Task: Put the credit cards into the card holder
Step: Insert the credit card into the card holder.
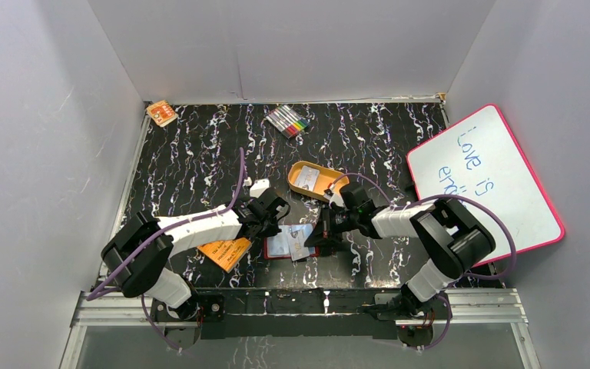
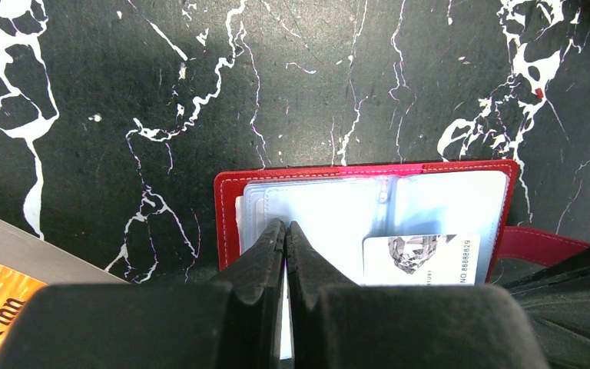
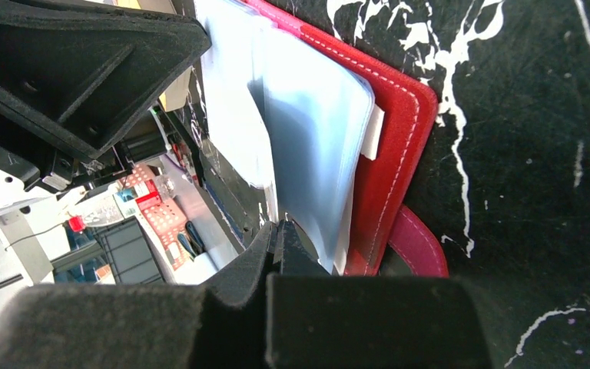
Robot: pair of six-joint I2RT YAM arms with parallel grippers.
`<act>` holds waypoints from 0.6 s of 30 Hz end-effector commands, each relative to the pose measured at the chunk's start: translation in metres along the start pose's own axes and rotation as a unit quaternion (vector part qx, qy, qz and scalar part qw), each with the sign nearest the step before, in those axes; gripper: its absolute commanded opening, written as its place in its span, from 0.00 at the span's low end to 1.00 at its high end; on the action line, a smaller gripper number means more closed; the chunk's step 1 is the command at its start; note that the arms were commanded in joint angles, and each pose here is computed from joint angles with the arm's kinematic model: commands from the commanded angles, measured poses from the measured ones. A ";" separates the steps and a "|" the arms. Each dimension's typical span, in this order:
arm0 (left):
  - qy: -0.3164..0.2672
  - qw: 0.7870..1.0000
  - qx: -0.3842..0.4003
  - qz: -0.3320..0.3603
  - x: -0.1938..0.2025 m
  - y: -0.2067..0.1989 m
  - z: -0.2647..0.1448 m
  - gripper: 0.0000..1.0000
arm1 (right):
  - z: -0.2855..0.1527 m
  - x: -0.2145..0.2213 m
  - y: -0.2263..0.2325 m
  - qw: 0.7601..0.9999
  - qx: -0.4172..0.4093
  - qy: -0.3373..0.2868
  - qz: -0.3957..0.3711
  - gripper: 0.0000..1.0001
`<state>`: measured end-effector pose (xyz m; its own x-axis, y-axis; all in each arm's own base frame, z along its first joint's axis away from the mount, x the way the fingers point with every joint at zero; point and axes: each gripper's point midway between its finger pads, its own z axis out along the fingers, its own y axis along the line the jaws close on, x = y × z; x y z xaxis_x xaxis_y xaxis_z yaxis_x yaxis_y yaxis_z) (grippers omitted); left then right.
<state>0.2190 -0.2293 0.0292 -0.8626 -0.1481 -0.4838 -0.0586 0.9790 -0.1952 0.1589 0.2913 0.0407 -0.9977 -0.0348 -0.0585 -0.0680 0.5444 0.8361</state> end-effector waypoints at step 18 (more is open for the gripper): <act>0.047 0.996 -0.064 0.028 0.029 0.041 -0.002 0.00 | -0.005 -0.002 0.018 0.999 -0.040 -0.008 -0.024 0.00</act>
<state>0.2186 -0.2288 0.0293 -0.8627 -0.1483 -0.4836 -0.0590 0.9790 -0.1950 0.1529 0.2884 0.0433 -0.9973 -0.0375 -0.0638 -0.0740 0.5284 0.8458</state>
